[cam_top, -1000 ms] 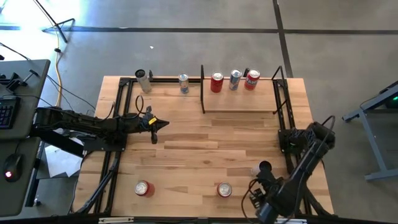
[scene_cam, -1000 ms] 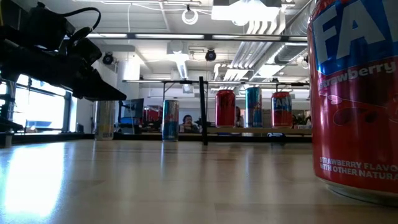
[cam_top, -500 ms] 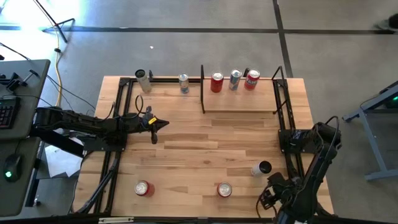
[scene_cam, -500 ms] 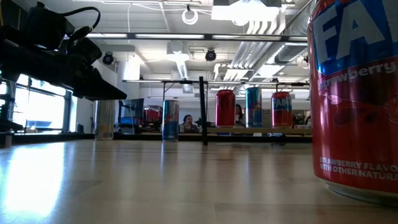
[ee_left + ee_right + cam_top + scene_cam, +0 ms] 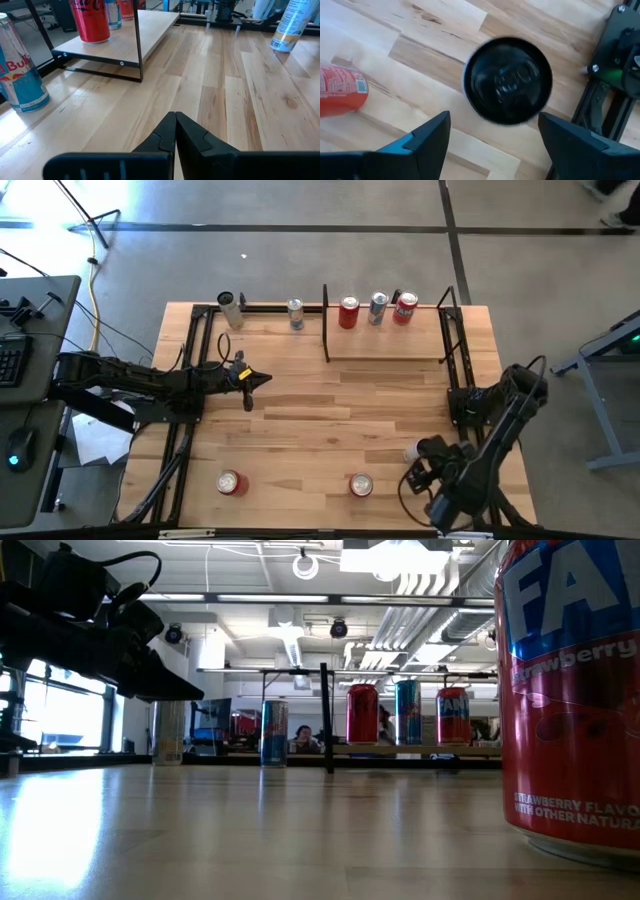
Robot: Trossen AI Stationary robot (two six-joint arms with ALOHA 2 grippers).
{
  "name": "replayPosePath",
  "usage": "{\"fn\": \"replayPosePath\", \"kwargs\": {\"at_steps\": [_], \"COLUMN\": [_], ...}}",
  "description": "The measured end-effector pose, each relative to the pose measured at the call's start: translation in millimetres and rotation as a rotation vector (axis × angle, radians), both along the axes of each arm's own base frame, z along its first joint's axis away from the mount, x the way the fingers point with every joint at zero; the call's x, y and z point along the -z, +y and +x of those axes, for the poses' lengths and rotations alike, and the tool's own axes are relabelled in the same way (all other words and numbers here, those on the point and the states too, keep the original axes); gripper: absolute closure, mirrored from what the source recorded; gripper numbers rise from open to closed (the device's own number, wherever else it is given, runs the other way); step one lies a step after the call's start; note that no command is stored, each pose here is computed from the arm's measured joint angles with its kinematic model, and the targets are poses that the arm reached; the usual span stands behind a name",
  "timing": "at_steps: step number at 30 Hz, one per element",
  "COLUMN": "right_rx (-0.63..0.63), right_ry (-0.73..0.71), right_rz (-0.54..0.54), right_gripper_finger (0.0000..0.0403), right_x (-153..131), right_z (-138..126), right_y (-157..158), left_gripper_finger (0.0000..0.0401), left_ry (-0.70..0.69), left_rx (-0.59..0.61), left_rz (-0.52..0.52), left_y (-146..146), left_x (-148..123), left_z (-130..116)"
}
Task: Place canned beverage on shelf
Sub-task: Put the bottom white-yellow soda can on the shelf
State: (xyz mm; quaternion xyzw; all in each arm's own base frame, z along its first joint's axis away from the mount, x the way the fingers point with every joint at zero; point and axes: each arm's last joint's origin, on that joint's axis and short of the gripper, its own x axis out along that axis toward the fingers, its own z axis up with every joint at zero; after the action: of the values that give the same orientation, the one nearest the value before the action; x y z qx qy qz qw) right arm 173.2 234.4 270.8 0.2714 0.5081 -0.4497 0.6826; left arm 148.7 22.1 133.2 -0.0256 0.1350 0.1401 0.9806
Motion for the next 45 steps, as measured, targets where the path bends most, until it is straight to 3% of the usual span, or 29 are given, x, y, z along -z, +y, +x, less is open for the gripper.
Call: {"fn": "replayPosePath", "kwargs": {"at_steps": [17,27,37,45], "right_rx": [-0.029,-0.169,-0.202,-0.232], "right_ry": [0.043,0.118,0.159,0.193], "right_rz": [-0.028,-0.041,-0.014,0.039], "right_gripper_finger": [0.0116,0.0116,0.0117,0.0149], "right_x": [0,1,1,1], "right_z": [32,43,52,61], "right_y": [-27,-38,-47,-57], "left_gripper_finger": [0.0401,0.0401,0.0401,0.0401], "left_ry": [0.001,0.001,0.002,0.003], "left_rx": [0.001,0.001,0.002,0.003], "left_rz": [0.002,0.002,0.007,0.009], "left_y": [0,0,0,0], "left_x": [0,0,0,0], "left_z": [0,0,0,0]}}
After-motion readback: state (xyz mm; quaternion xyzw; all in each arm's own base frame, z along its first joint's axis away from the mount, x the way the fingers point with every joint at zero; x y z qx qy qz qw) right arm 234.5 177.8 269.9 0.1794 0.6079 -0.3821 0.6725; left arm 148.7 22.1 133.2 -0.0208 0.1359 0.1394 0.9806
